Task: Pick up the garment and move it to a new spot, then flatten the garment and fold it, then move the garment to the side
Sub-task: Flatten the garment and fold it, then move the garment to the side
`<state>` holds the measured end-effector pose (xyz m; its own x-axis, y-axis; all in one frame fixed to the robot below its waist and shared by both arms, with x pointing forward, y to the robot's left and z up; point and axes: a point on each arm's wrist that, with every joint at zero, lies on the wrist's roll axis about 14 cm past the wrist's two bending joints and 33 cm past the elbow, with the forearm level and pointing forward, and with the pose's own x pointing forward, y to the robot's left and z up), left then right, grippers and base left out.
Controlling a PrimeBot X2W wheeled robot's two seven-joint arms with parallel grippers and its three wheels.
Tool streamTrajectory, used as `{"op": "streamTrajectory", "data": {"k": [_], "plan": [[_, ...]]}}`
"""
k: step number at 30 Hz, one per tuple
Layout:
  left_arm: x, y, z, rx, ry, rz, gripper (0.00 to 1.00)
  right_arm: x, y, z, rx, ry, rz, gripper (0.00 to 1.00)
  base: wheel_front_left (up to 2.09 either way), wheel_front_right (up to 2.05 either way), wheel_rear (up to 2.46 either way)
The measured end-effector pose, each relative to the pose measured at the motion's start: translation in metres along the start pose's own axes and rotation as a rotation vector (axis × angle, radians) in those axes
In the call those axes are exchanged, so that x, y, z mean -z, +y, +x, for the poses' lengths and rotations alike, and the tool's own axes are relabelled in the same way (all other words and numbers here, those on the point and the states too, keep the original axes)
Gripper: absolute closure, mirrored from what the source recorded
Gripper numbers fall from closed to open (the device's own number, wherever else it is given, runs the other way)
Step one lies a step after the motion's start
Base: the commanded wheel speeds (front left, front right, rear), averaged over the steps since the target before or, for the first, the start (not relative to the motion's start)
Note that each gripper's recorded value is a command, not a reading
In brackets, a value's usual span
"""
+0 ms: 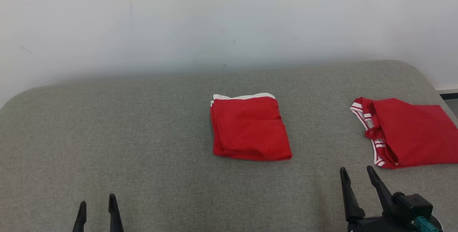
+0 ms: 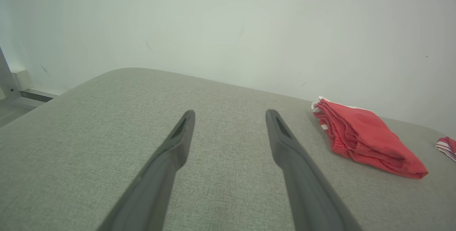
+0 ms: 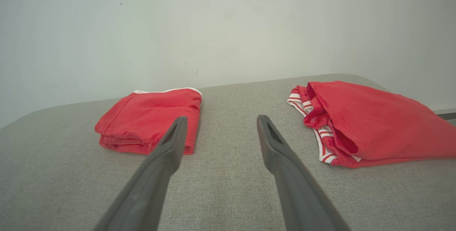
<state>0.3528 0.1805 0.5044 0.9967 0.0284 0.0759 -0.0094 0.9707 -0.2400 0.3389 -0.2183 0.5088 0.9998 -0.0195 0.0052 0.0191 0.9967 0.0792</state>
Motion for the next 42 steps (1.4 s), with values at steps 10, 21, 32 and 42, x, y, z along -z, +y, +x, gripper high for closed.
{"op": "streamTrajectory", "data": {"k": [10, 21, 32, 42], "plan": [[0.001, 0.006, -0.004, -0.035, 0.005, 0.000, 0.00, -0.004, 0.005, 0.000, -0.019, -0.021, -0.048, 0.00, 0.00, 0.00, 0.00], [0.002, 0.007, -0.006, -0.036, 0.009, 0.027, 0.00, 0.002, 0.013, 0.003, -0.037, -0.001, -0.021, 0.00, 0.00, 0.00, 0.00], [0.003, 0.002, -0.006, -0.023, 0.011, 0.024, 0.00, 0.005, 0.013, 0.003, -0.037, 0.021, -0.016, 0.00, 0.00, 0.00, 0.00], [0.012, 0.000, -0.007, -0.024, 0.037, 0.016, 0.00, 0.008, 0.022, 0.057, -0.070, 0.316, 0.027, 0.00, 0.00, 0.00, 0.00]]}}
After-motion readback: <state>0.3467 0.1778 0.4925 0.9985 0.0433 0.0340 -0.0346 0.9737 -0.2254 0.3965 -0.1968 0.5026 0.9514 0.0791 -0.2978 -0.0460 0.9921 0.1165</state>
